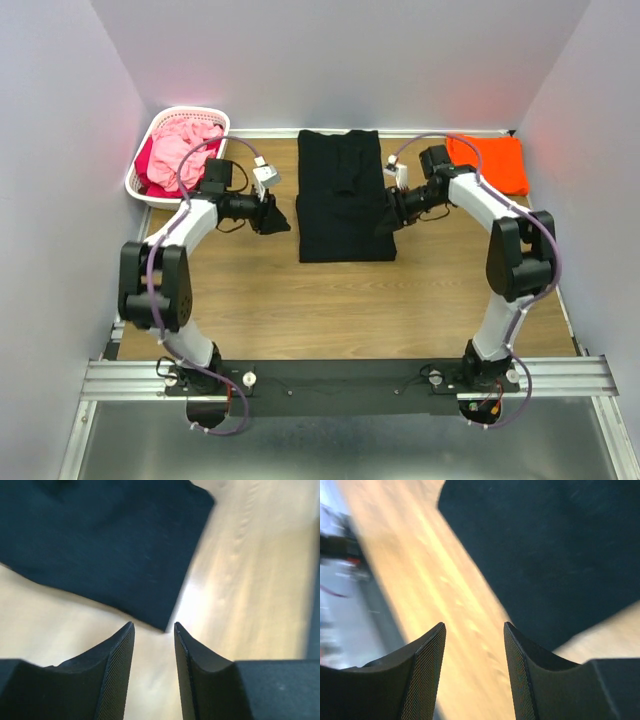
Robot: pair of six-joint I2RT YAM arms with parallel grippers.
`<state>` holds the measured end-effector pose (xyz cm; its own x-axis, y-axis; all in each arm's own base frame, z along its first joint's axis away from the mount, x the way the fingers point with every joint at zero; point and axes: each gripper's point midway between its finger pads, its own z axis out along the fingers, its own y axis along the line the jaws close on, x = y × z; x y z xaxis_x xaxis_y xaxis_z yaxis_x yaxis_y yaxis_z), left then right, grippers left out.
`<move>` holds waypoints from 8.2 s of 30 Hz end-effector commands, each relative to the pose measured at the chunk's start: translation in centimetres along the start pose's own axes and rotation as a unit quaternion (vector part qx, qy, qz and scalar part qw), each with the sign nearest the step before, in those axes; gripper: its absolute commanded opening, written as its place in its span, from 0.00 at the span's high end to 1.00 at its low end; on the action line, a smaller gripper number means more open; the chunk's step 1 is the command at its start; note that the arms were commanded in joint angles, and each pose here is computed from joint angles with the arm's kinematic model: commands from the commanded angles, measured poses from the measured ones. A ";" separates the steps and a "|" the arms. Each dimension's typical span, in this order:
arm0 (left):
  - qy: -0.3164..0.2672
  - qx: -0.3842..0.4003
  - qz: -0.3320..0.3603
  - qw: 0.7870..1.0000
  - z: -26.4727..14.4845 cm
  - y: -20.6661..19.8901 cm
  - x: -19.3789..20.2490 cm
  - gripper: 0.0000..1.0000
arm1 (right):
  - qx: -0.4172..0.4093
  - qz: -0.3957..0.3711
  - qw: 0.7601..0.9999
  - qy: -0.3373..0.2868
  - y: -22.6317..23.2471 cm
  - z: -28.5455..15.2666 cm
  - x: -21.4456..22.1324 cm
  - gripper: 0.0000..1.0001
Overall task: Fold and stack the t-shirts
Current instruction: Fold the tshirt
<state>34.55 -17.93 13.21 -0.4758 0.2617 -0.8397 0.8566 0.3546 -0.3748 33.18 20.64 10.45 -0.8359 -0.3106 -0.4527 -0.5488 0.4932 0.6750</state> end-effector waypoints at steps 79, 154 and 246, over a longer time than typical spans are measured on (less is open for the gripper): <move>0.238 0.002 0.393 0.888 6.6 -2.8 6.5 1.00 | 0.202 -0.423 0.877 0.107 -5.5 1.6 3.2 0.99; 0.116 0.037 0.394 0.911 6.6 -11.2 0.7 0.44 | -0.034 -0.133 0.990 0.025 5.7 -0.3 0.2 0.36; 0.093 -0.077 0.576 0.808 13.4 -7.8 -6.1 1.00 | -0.039 -0.036 0.993 0.108 -6.7 12.1 1.8 0.67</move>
<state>32.31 -33.30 14.57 0.5520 0.6415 -0.5327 0.7664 -0.1385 0.6273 38.60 27.49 2.34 -0.7471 -0.4642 -0.4758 -0.6560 0.3995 0.6403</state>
